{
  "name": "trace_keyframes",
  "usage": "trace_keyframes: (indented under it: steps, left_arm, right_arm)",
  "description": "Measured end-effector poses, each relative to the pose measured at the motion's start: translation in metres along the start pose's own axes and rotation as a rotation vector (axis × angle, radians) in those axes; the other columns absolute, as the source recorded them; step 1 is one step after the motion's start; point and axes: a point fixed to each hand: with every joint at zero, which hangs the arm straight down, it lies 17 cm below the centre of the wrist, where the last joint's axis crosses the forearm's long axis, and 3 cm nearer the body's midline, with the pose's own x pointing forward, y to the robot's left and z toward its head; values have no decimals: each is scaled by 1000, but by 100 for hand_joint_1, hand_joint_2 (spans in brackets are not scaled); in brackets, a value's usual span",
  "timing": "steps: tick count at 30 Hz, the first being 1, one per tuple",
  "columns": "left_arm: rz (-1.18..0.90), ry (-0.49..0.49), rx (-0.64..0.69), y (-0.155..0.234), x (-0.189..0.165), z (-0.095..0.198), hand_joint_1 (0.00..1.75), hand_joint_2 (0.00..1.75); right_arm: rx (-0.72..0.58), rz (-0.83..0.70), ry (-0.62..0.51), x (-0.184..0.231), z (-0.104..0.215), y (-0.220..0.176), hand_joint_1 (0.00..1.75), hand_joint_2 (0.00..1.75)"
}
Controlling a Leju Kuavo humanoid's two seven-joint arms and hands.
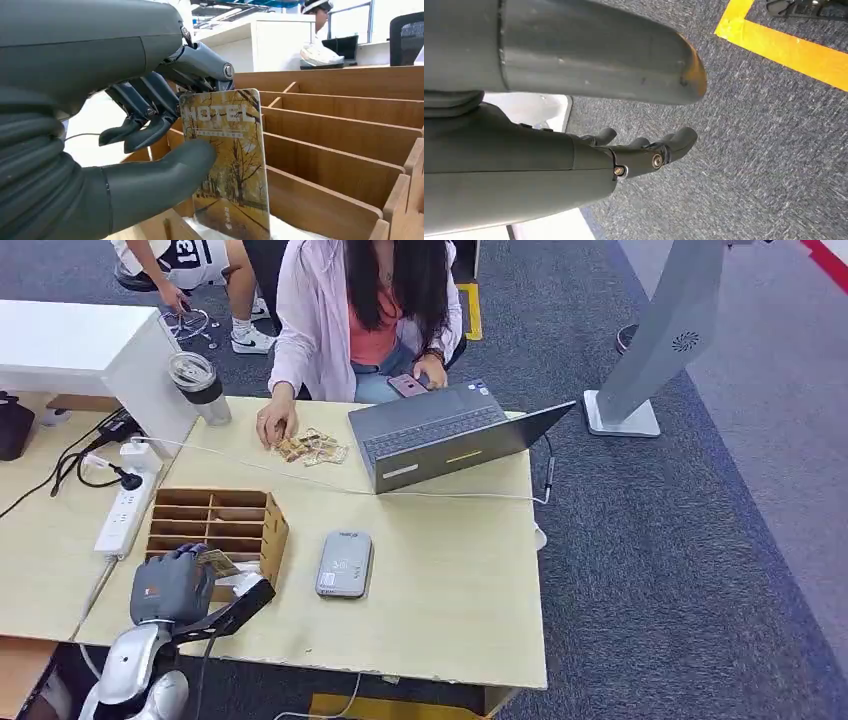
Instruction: Pass the card to the sensor for recognition and then transmit it.
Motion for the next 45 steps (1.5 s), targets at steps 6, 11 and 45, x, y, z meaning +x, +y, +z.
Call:
trace_keyframes:
  steps: [6, 11, 45]
  left_arm:
    - [-1, 1, -1, 0, 0, 0, 175, 175]
    - [-1, 1, -1, 0, 0, 0, 175, 175]
    - [-229, 25, 396, 253, -61, -170, 175, 175]
  right_arm:
    - [0, 3, 0, 0, 0, 0, 0, 0]
    - [0, 4, -1, 0, 0, 0, 0, 0]
    - [4, 73, -51, 18, 1, -3, 0, 0]
